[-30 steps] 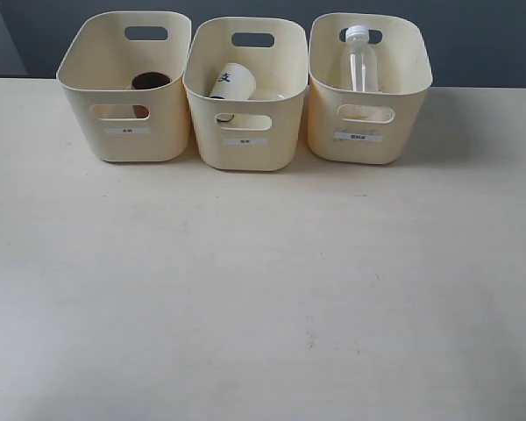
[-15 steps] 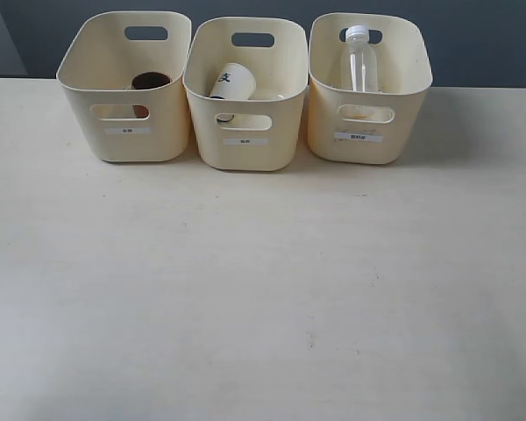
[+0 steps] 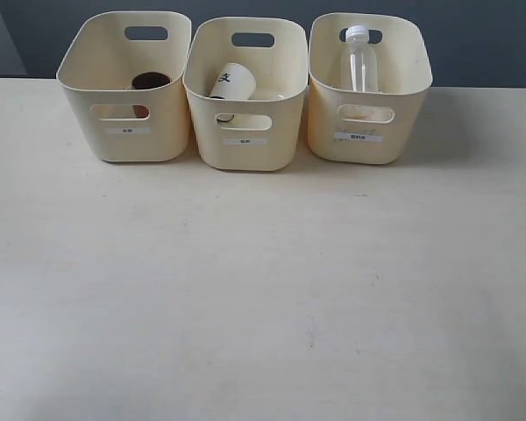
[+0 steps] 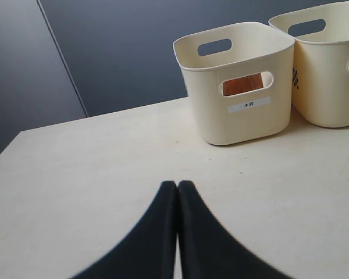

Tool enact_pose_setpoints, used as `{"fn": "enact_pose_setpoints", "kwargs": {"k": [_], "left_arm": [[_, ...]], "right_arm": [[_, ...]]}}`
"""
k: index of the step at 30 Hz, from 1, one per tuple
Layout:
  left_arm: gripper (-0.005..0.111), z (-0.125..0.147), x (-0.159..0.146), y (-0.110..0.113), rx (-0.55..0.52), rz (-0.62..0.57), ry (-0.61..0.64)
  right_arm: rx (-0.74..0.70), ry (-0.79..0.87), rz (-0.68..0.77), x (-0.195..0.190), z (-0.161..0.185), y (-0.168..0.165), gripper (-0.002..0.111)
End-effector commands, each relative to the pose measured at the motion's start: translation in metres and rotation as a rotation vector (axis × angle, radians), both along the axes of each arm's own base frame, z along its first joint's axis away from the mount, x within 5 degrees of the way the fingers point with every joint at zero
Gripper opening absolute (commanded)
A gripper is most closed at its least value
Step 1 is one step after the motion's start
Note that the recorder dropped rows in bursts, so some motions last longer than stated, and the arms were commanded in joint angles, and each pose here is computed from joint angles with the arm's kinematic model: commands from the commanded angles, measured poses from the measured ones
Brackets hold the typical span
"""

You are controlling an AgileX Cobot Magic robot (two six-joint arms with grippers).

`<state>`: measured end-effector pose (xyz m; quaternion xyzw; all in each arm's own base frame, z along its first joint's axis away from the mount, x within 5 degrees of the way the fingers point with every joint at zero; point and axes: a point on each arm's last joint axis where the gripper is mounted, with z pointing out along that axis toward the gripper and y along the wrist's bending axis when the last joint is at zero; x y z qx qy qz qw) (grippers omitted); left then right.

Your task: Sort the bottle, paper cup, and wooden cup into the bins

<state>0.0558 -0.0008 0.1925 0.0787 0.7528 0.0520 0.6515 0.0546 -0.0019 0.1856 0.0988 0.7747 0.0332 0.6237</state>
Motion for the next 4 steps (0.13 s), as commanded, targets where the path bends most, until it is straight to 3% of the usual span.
{"fn": "enact_pose_setpoints", "kwargs": {"k": [1, 4], "left_arm": [[0.0, 0.0003, -0.0002, -0.0001, 0.0, -0.003, -0.009], [0.0, 0.0003, -0.0002, -0.0001, 0.0, -0.003, -0.009]], "right_arm": [[-0.01, -0.006, -0.008, -0.0002, 0.0002, -0.0006, -0.001], [-0.01, -0.006, -0.008, -0.0002, 0.0002, -0.0006, -0.001]]}}
